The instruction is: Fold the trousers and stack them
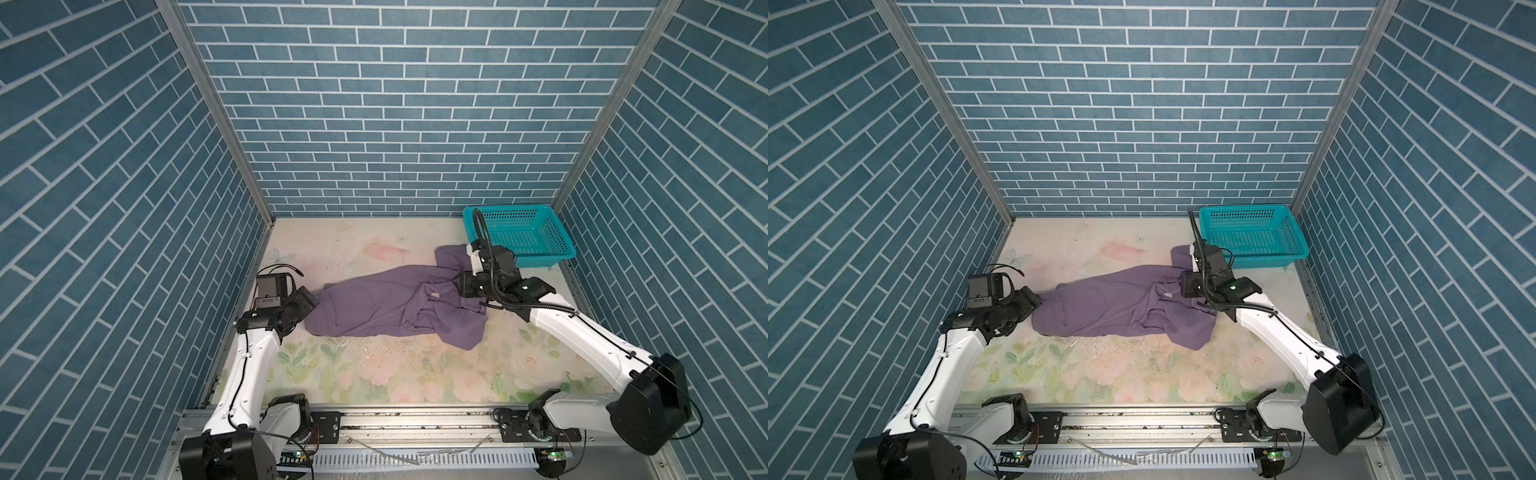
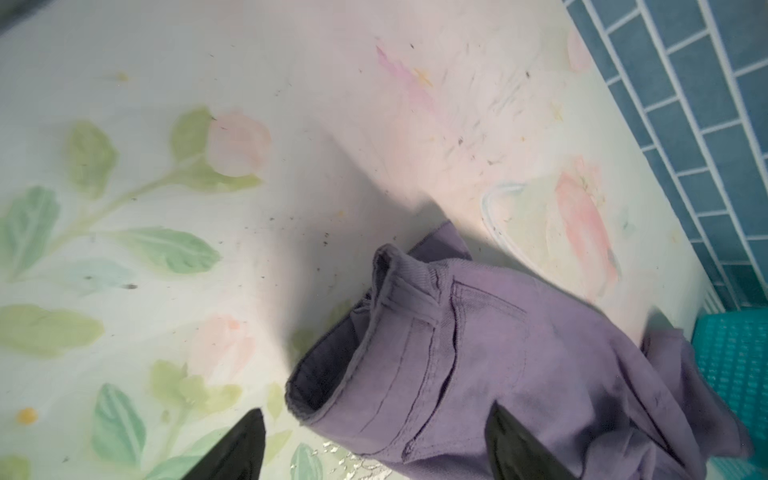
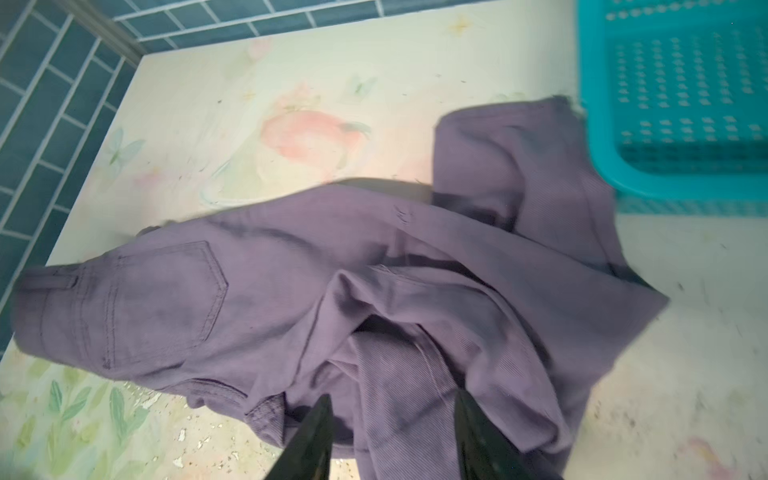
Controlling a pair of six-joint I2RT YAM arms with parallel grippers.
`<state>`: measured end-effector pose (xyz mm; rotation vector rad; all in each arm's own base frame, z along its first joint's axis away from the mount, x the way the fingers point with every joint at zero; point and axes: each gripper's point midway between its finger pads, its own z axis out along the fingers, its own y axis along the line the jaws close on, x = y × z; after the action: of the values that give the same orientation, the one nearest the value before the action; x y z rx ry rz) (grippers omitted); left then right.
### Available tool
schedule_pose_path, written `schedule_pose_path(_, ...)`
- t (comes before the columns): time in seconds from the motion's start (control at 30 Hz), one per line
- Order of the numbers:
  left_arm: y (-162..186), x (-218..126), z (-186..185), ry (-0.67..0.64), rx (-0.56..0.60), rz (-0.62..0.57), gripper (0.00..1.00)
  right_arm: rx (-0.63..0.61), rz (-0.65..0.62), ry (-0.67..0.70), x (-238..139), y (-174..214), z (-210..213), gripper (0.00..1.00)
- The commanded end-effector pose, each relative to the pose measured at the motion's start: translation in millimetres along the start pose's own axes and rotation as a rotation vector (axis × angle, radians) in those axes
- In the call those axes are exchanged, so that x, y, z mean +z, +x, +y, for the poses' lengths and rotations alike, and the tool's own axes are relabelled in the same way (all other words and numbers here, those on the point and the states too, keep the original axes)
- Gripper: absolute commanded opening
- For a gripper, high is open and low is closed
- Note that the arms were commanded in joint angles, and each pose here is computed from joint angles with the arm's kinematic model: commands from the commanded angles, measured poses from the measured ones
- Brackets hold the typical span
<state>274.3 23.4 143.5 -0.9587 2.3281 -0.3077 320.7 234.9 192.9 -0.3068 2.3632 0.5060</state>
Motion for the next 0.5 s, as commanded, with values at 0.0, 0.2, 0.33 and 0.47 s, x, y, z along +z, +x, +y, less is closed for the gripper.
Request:
schedule_pose_path(0.0,-16,-21,14,-0.104,-0.011,-0.076,0.93,-0.125,0.044,-0.035,26,-9,35,0.59)
schedule_pose_path(0.2,-32,-31,9,-0.114,0.001,-0.117,0.99,-0.234,0.133,-0.049,96,-16,59,0.68)
schedule_pose_path(0.33,-32,-19,11,-0.135,0.012,-0.102,0.99,-0.352,0.19,0.043,140,-24,46,0.68)
schedule_pose_path(0.47,-32,2,12,-0.156,0.002,-0.068,0.99,-0.379,0.245,0.062,173,-32,29,0.68)
